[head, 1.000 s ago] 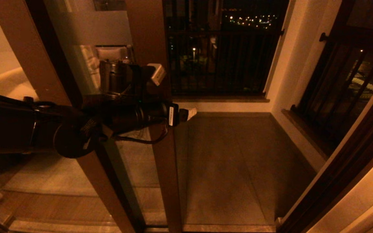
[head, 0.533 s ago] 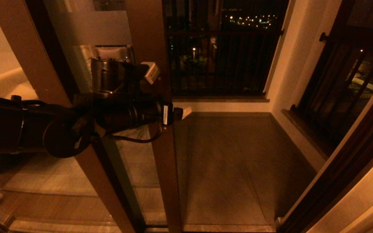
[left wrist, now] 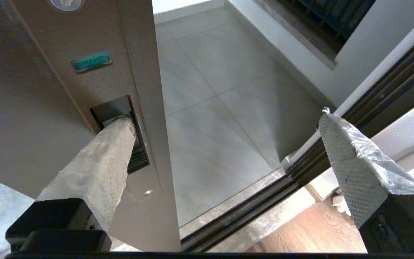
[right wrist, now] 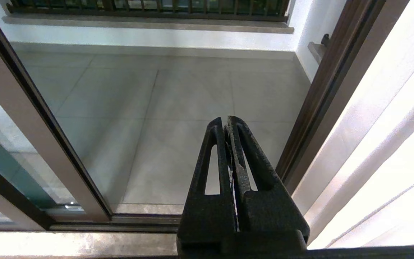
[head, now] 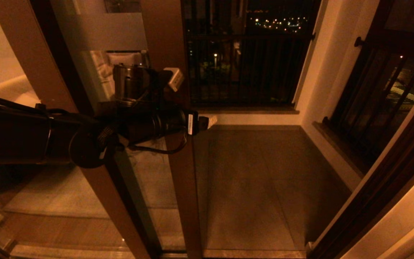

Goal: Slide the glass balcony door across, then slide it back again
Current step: Close the slid door

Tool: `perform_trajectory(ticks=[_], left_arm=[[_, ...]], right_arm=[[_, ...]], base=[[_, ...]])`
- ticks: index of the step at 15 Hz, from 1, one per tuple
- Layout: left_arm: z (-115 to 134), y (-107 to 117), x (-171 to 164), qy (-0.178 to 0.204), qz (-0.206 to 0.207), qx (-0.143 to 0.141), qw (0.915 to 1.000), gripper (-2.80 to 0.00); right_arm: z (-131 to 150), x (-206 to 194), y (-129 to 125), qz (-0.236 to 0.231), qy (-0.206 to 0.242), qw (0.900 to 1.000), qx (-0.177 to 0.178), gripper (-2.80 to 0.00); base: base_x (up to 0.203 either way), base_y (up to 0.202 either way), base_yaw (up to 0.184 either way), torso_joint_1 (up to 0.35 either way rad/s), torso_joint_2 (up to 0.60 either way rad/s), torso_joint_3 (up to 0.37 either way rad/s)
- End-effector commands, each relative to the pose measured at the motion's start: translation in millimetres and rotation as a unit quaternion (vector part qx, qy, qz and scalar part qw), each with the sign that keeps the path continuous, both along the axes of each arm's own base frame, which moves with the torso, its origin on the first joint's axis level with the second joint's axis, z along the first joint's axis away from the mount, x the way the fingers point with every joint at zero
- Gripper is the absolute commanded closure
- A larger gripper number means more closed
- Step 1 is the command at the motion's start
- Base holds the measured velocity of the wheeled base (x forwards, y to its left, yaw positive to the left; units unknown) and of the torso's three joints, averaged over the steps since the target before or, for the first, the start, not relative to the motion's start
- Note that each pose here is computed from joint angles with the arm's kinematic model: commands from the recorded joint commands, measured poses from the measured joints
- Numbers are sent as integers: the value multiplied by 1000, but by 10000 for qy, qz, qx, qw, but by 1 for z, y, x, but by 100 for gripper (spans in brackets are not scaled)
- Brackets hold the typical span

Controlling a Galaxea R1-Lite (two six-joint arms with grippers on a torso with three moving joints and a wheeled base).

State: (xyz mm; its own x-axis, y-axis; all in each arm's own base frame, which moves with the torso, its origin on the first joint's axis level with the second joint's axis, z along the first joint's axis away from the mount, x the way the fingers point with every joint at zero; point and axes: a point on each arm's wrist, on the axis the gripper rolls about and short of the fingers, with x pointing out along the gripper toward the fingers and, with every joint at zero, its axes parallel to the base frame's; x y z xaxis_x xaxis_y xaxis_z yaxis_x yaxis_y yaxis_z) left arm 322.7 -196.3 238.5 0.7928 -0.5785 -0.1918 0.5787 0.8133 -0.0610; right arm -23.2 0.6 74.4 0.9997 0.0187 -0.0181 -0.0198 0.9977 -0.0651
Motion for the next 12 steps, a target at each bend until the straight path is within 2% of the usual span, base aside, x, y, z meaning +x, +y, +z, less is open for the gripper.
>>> perform_trajectory(ticks=[1, 7, 12], left_arm=[[-4, -5, 4, 36, -49, 11, 10000, -280], [1, -30, -7, -49, -376, -27, 9993, -280], [-1, -34, -8, -30, -416, -15, 9991, -280]], right_arm=[[0, 0, 0, -1, 9, 10000, -2, 0], [0, 0, 0, -1, 9, 10000, -2, 0], [0, 0, 0, 6, 9, 10000, -2, 0]], base=[[0, 0, 0, 0, 0, 0], [0, 0, 0, 0, 0, 0], [0, 0, 0, 0, 0, 0]])
